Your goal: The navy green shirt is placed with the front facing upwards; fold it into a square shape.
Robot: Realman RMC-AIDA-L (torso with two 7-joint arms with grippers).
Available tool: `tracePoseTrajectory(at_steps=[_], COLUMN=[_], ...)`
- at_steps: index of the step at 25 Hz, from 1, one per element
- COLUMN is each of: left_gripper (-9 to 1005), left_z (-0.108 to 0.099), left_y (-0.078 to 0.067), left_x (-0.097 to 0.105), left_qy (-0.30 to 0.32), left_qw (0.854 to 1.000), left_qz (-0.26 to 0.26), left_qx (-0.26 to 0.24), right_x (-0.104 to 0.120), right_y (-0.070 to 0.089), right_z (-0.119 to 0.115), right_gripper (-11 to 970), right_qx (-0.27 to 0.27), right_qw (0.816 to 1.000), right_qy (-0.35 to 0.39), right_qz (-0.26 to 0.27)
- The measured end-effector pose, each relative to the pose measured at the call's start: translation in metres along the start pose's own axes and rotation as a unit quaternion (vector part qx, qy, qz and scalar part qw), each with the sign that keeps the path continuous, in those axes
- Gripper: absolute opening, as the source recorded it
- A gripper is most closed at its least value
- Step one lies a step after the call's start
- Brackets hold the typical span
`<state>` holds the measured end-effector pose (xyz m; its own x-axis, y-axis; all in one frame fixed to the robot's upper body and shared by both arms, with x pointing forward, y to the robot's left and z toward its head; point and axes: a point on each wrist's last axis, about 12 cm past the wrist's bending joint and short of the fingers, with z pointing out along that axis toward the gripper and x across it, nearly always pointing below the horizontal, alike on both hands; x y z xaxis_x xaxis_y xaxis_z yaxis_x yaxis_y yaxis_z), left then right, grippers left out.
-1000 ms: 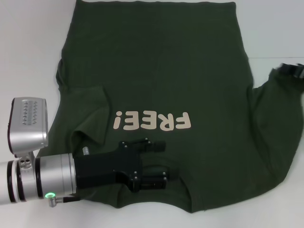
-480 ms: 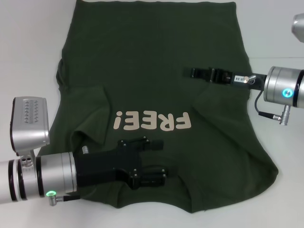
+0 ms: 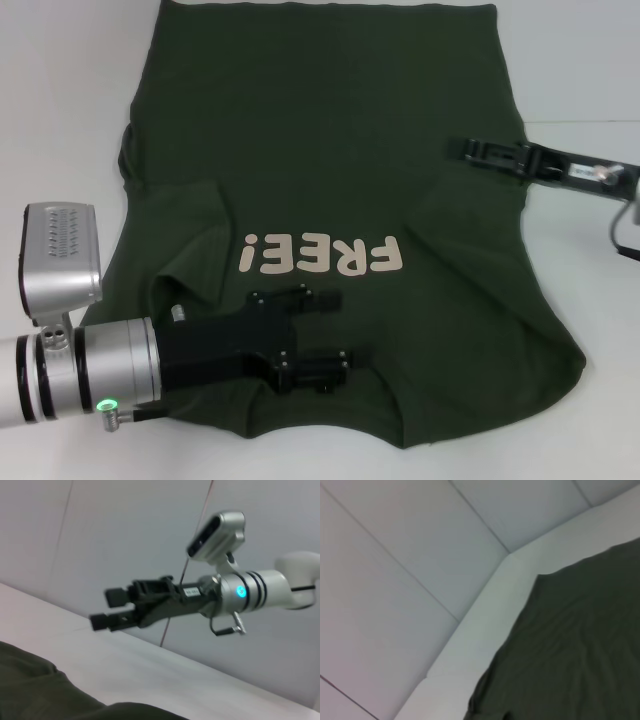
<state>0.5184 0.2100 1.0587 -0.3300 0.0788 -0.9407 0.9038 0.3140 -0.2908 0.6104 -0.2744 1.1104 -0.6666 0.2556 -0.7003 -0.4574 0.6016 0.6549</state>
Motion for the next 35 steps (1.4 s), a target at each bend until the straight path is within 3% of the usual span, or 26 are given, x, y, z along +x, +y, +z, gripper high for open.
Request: tracePoseTrajectory(at_steps=[4,12,23,35], left_gripper=[833,834,835,834], left_z=[-0.005,-0.024,-0.033,-0.033], left_y=[0.001,0.004,0.004,0.004], left_x=[0.000,0.006,0.008,0.008], left_qy=[-0.011,-0.040,-0.052,-0.049], left_qw=[1.000,0.996,0.994,0.995], left_qz=[-0.008,-0.063,-0.067,-0.063], left_qx=[-0.010,-0.051,-0.065,-0.064], right_x=[0.009,0.032,0.040,0.049], right_y=[-0.007,-0.010,-0.028,-0.036], right_z=[-0.016,-0.039,-0.062,-0.056], right_gripper=[709,934,935,934], right_qx=[-0.001,-0.023,0.029,0.079], right_qw=[1.000,1.000,0.996,0.989], right_qy=[0.003,0.004,0.063,0.108], right_qz=[0.004,0.009,0.049,0.066])
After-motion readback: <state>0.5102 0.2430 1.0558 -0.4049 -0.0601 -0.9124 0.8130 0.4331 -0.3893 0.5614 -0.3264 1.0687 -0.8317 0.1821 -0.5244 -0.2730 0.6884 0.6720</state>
